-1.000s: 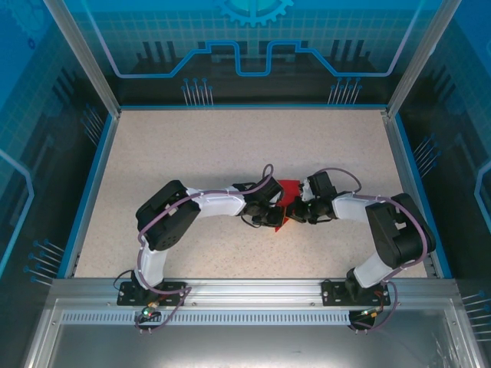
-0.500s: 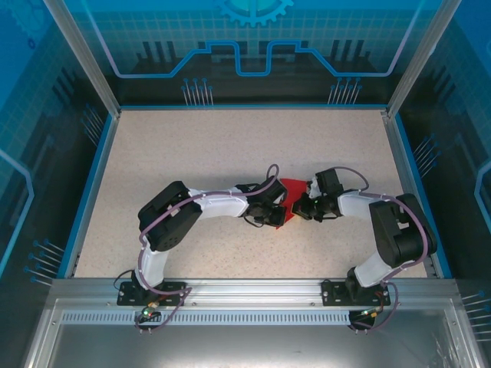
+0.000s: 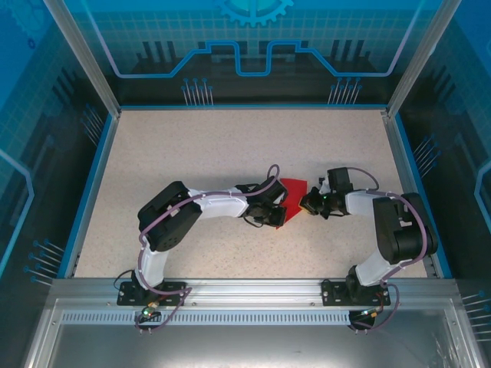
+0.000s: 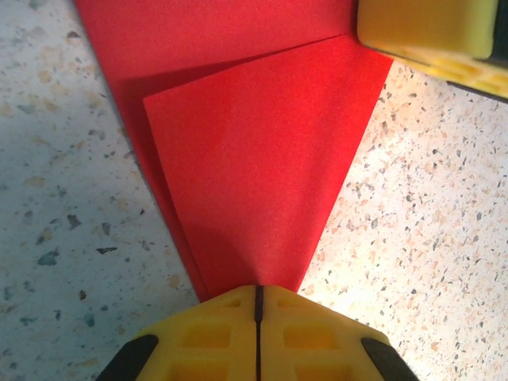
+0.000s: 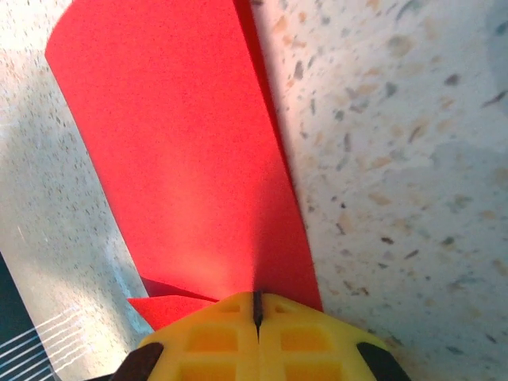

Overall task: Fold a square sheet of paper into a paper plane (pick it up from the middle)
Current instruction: Third fold the triangle at the center of the table.

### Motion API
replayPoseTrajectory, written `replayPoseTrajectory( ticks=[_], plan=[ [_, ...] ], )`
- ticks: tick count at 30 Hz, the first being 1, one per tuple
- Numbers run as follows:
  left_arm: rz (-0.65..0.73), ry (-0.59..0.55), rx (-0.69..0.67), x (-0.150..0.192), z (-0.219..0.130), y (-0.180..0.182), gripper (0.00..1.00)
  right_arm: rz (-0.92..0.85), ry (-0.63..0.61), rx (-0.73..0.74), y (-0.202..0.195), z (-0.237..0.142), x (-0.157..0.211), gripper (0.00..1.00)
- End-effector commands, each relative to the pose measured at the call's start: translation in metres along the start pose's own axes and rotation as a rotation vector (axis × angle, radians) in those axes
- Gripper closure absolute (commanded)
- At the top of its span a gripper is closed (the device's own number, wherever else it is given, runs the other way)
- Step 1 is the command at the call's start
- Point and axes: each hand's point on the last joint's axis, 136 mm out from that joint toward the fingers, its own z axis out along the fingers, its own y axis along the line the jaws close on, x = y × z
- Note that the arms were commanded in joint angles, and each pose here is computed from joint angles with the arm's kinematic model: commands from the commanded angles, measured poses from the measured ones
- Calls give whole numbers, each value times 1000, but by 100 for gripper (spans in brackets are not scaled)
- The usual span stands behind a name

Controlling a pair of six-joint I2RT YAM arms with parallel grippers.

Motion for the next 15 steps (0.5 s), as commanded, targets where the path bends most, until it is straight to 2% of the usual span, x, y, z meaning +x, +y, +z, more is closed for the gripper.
replayPoseTrajectory(
  ticks=[1,8,15],
  plan=[
    [-35,258,-243,79,5,69,93,64,-76,35,-18,-1,-19,98],
    [-38,257,-192,72,10,56,93,16,-99,8,-5,-17,-23,98],
    [-23,252,-169,65,12,49,92,-94,-53,-31,30,-22,14,99]
  ],
)
